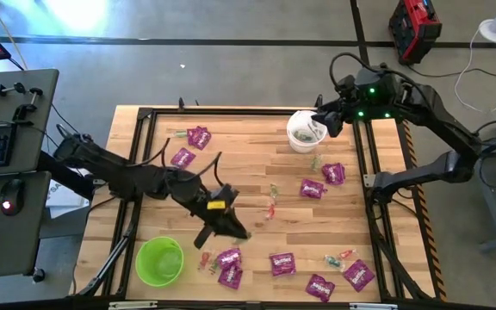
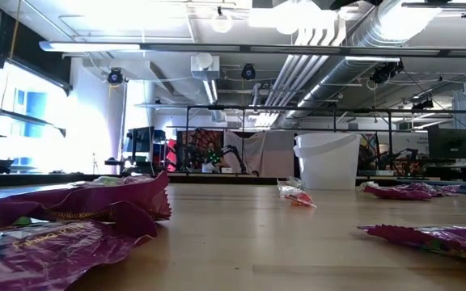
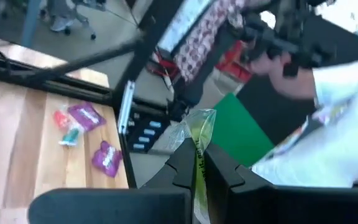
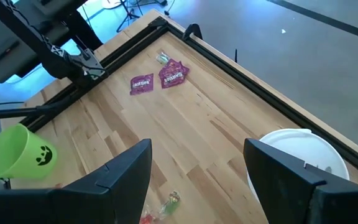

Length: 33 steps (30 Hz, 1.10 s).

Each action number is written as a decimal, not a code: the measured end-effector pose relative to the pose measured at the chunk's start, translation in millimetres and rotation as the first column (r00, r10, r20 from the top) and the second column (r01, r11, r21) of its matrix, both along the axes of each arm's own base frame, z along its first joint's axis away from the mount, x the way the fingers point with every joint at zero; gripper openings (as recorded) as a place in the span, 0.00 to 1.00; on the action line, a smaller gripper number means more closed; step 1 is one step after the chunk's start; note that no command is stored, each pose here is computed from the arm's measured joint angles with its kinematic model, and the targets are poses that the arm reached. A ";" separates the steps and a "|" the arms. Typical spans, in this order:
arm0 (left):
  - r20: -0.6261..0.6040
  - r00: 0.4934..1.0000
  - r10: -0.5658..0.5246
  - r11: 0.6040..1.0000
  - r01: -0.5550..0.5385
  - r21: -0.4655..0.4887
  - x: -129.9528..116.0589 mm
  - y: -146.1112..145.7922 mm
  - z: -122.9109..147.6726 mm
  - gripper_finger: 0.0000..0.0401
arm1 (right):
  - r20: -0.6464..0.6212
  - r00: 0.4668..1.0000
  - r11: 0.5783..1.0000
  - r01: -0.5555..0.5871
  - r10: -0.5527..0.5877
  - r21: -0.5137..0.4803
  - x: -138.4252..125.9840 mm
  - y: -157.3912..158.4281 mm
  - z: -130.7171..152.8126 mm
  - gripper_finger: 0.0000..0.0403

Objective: Sort candy by brand, put in halloween buckets
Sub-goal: Put the green gummy into the white bucket

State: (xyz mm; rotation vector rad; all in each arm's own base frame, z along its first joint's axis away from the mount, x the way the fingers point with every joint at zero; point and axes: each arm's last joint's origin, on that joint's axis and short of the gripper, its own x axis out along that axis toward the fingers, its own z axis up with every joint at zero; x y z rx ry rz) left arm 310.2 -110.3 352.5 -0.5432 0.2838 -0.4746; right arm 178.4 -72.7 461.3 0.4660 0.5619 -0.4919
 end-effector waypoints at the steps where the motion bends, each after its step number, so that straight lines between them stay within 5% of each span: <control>1: 0.014 1.000 0.012 1.000 -0.012 -0.007 -0.5 4.0 3.4 0.01 | 0.000 1.000 1.000 0.000 0.000 0.000 0.2 -0.1 -0.1 0.61; 5: 0.045 0.995 0.092 0.995 -0.094 0.043 -4.2 31.5 14.1 0.01 | 0.000 1.000 1.000 -0.001 0.001 -0.002 0.3 -0.1 0.0 0.61; 11: -0.147 0.944 0.295 0.931 -0.249 0.268 11.4 95.8 0.3 0.01 | 0.029 1.000 1.000 0.008 -0.008 -0.012 0.5 -0.4 2.8 0.61; 16: -0.162 0.935 0.315 0.906 -0.246 0.343 57.0 147.0 -23.0 0.01 | 0.117 0.993 0.999 0.030 -0.025 -0.035 4.7 -2.5 10.1 0.61; 23: -0.106 0.921 0.376 0.822 -0.278 0.497 130.5 211.3 -63.3 0.01 | 0.220 0.975 0.994 0.021 0.004 -0.110 9.6 -4.5 21.1 0.61; 33: 0.119 0.829 0.546 0.689 -0.525 0.499 195.1 281.7 -106.1 0.01 | 0.212 0.976 0.983 0.093 -0.059 -0.157 9.0 -7.0 21.9 0.61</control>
